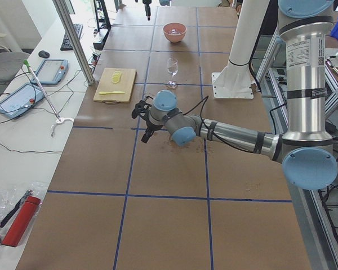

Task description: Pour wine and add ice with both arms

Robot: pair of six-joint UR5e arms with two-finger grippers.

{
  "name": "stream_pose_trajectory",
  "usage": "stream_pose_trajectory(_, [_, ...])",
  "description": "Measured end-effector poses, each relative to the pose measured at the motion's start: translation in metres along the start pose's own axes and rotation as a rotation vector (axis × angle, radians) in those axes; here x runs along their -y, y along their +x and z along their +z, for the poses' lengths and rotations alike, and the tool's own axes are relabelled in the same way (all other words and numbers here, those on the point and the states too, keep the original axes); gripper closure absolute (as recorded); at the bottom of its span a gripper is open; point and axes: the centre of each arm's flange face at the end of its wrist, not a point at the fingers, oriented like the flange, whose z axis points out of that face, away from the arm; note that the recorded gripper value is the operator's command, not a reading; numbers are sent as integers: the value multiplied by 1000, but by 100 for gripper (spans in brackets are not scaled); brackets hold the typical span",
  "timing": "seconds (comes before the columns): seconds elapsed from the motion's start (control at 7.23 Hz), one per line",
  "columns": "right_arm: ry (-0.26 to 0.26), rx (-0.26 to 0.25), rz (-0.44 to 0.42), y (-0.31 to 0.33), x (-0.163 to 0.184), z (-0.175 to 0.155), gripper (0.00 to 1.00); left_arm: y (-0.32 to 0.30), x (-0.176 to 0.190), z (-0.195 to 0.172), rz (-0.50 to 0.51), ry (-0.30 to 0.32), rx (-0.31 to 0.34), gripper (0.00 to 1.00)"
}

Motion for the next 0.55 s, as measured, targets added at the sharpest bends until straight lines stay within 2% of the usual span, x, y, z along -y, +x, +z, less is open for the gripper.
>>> stream_pose_trajectory(0.28, [3, 3, 18, -4, 0, 3, 0, 22, -67, 3, -15, 58, -57, 0])
stream_pose_trajectory(0.55, [2, 4, 22, -5, 0, 4, 0, 37, -108, 8, 12, 82, -75, 0])
